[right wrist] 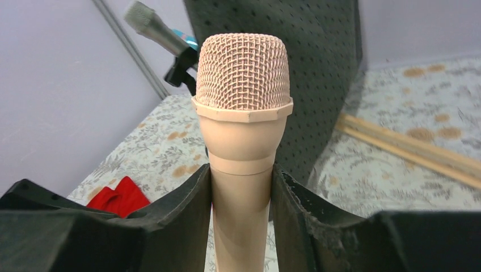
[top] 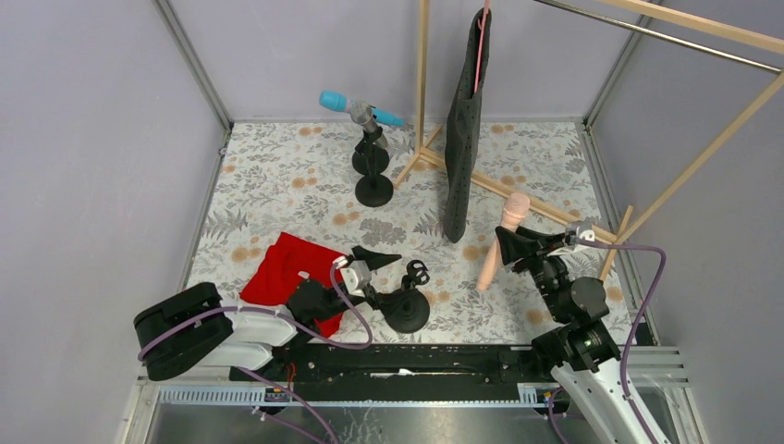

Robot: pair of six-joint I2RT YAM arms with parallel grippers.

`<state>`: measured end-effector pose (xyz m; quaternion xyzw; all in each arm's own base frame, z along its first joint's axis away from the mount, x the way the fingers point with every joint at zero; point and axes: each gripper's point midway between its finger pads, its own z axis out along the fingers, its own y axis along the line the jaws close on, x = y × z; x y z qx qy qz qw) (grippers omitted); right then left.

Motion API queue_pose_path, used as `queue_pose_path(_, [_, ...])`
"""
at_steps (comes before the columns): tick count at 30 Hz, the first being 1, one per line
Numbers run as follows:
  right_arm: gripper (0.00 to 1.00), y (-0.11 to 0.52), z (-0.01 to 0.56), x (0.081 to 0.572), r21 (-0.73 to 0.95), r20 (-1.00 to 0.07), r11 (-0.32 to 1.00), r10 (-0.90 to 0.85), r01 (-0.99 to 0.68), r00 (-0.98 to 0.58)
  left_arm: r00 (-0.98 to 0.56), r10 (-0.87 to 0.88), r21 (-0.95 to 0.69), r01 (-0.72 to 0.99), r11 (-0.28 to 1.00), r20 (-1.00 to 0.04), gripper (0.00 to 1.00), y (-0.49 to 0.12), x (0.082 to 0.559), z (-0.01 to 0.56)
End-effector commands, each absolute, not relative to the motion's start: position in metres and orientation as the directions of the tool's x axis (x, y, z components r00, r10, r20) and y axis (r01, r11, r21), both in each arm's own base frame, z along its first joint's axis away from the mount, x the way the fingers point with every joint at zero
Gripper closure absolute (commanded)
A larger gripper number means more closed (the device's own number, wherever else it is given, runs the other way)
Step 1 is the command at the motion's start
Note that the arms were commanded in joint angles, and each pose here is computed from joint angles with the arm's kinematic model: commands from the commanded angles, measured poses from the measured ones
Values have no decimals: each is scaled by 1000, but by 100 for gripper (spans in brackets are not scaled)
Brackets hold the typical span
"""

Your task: Attach the microphones to the stand

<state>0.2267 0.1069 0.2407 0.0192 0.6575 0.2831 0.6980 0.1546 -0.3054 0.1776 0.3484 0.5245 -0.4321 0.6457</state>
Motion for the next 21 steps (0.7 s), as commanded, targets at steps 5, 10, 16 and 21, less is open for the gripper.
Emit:
queue_pose_path(5, [100,141,301,197,126,-926,749,325,-651,195,100,-206,20,934,357,-974,20,-316,154,186])
queue_pose_path(10, [100,163,308,182,-19,-943,662,236,-749,233,84,-209,6,938,345,-974,29,-321,155,187])
queue_pose_path(16, [100,188,319,158,-171,-940,491,178,-854,291,81,-228,0,943,333,-970,35,-323,153,191])
queue_pose_path(21, [100,204,334,144,-234,-934,351,179,-907,311,79,-245,-2,949,314,-966,36,-325,151,194])
